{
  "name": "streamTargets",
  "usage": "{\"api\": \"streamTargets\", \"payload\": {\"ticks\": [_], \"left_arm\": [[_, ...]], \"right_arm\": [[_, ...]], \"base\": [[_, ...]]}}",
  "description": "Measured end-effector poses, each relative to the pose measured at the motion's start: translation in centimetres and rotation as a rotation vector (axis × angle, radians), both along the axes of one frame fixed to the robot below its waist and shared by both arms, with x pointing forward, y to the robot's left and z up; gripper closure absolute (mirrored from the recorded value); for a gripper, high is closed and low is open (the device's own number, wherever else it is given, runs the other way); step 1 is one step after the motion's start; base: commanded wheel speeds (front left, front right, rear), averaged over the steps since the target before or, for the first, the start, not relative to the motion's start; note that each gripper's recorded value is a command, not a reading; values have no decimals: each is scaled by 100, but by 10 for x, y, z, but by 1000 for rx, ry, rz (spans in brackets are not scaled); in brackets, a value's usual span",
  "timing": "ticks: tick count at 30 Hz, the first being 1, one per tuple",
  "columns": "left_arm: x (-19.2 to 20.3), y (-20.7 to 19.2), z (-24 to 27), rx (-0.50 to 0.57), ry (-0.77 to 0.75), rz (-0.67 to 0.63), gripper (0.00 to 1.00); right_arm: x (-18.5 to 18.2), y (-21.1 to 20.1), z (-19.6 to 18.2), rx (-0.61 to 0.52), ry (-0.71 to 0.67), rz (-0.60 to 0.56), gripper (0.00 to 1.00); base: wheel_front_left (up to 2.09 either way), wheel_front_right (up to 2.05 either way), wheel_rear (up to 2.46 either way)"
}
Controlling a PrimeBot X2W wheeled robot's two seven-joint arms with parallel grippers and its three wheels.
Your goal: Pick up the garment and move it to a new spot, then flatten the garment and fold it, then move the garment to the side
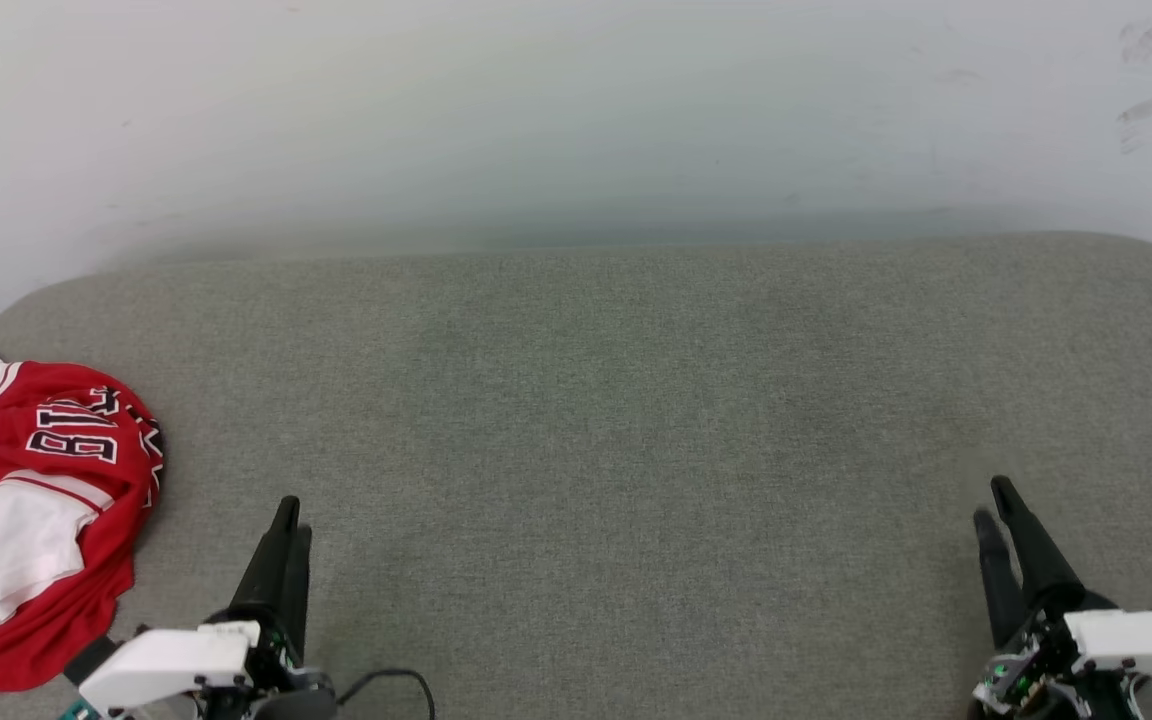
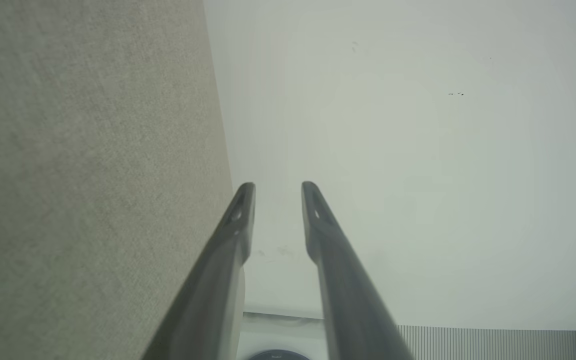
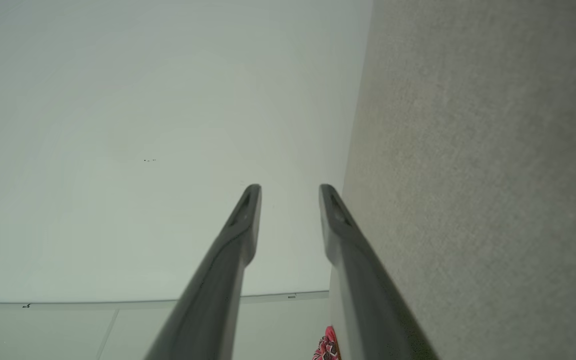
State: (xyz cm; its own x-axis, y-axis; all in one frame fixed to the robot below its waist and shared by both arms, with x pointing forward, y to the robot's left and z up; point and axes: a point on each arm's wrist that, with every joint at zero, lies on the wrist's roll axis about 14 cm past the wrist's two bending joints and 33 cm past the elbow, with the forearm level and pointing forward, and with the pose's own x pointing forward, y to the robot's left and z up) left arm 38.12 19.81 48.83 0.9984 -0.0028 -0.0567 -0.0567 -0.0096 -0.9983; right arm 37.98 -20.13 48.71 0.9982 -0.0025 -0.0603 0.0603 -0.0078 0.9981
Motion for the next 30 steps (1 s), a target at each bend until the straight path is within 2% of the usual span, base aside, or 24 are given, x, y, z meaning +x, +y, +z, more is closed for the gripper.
{"api": "streamTargets", "payload": {"ticks": [4,16,24,30], "left_arm": [[-9,0,-16,0,49,8,0],[-16,0,-13,37,38,34,0],[-21,5,-14,99,43,62,0],[-25,18,-14,185,48,100,0]], "right_arm": [[-10,-1,-16,-3,48,-8,0],[-18,1,-14,-77,43,-26,0],[-21,-2,-13,-189,43,-35,0],[-21,-2,-9,-333,33,-29,0]], "base": [[0,0,0],[0,0,0],[0,0,0],[0,0,0]]}}
